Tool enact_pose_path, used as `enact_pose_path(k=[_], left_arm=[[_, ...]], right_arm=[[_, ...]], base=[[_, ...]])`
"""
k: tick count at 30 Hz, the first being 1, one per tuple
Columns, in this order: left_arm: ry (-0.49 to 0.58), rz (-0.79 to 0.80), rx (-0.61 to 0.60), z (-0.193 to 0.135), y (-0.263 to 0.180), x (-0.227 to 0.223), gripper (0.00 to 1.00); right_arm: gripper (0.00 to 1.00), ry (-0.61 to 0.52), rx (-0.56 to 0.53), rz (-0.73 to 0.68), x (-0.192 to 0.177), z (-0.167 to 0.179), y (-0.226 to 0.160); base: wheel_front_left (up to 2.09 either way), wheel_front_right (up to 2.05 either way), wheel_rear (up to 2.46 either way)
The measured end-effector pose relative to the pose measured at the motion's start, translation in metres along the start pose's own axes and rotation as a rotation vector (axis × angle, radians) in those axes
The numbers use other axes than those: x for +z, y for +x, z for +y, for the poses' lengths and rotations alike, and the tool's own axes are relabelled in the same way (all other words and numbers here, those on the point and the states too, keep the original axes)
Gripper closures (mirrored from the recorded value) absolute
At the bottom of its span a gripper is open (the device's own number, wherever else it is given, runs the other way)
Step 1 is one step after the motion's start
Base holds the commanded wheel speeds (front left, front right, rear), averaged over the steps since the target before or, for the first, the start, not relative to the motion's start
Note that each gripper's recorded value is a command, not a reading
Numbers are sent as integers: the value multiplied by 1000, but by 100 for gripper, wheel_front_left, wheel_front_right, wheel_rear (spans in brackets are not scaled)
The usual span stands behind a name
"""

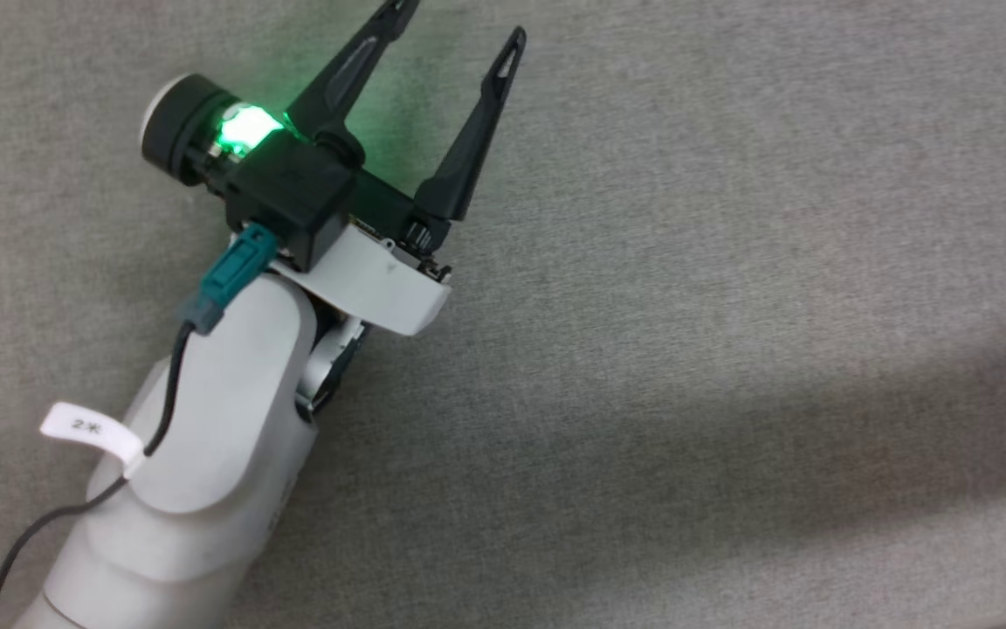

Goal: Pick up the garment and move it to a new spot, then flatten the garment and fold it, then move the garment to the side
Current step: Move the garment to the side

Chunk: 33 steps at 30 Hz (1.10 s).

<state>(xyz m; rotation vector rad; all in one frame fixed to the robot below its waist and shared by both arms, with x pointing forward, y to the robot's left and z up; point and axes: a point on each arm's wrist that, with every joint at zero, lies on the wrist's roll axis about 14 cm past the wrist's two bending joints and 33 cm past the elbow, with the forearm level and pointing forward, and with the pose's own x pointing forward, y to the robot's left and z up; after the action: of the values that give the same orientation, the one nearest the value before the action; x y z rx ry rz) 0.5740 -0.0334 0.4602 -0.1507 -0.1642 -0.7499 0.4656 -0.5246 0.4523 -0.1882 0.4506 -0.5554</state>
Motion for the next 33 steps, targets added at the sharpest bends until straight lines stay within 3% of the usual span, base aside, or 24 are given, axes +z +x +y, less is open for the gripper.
enact_pose_path(k=[10,11,12,13,14,24,33], left_arm=[[12,13,19,10,-7,-6,0],[13,13,19,10,-7,-6,0],[13,12,20,10,-7,-5,0],[14,12,20,10,-7,-5,0],[15,11,22,10,-7,-4,0],[1,7,70,9,-20,14,0],[-53,78,204,7,-75,20,0]], right_arm=[[100,9,-15,-9,-16,16,11],[84,13,-16,-12,-16,17,11],[58,15,-17,-15,-16,17,12],[20,14,-17,-16,-16,17,11],[0,9,-19,-13,-16,17,11],[0,-39,34,-54,0,23,-2],[0,-28,228,-128,9,78,-35]], base=[[0,0,0],[0,0,0],[0,0,0],[0,0,0],[0,0,0],[0,0,0],[0,0,0]])
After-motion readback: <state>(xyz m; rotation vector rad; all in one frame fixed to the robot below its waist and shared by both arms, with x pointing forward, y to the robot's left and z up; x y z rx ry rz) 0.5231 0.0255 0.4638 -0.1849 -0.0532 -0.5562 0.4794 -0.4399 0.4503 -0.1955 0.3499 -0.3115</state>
